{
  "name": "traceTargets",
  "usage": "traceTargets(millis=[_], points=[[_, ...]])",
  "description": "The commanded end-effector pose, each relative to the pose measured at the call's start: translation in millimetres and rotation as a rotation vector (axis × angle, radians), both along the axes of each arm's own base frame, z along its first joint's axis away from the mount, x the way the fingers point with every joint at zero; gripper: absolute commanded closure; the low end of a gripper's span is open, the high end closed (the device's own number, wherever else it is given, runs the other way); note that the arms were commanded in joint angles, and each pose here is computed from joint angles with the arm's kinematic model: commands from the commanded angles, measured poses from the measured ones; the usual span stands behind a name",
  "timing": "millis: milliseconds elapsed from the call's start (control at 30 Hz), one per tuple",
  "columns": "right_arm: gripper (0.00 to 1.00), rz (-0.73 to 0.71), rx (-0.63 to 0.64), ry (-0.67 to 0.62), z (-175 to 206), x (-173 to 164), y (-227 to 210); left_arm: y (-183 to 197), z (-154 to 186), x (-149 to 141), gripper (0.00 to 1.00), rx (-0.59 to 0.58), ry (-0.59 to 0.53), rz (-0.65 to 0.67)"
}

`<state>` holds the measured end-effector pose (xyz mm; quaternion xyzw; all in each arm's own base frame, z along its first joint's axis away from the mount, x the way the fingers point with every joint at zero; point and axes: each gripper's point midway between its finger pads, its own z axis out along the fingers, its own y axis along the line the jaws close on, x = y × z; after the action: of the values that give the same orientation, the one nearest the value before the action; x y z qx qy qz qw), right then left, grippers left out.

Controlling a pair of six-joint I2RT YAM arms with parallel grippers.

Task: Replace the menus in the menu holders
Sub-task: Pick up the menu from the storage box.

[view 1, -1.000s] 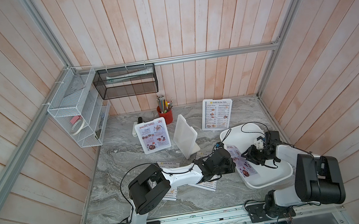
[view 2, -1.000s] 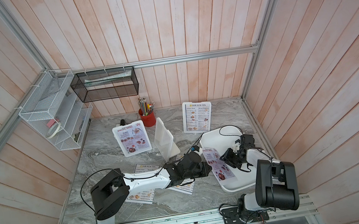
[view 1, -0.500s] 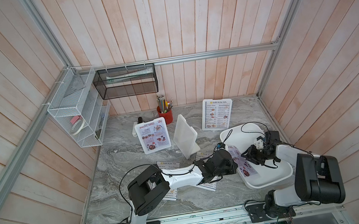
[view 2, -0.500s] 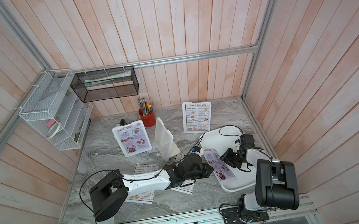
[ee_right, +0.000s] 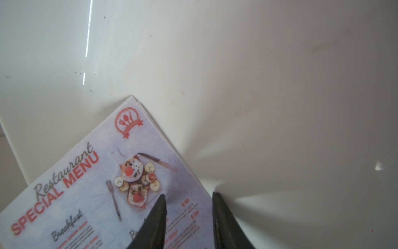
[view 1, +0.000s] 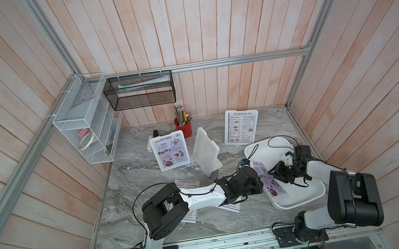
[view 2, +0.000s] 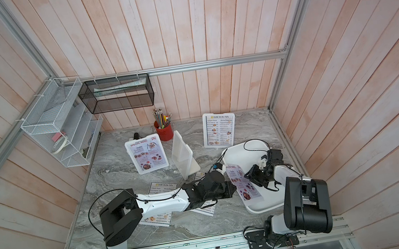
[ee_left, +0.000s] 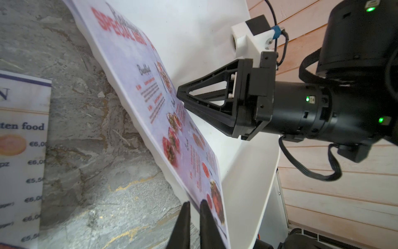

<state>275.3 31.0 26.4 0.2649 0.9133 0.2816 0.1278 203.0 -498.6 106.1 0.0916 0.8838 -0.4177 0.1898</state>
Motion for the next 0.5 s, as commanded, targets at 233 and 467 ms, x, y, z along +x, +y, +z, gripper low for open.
traceTargets(millis=[233,467], points=[[0.63,-0.005,-0.026,0.067,-13.6,-11.1,-4.6,3.1,4.8,-3.3,0.9,0.001,-0.013,-0.001],[0.63,-0.005,-0.025,0.069,-14.5,-11.5,-4.3,1.9,-0.6,-3.7,0.94,0.012,-0.006,-0.007]])
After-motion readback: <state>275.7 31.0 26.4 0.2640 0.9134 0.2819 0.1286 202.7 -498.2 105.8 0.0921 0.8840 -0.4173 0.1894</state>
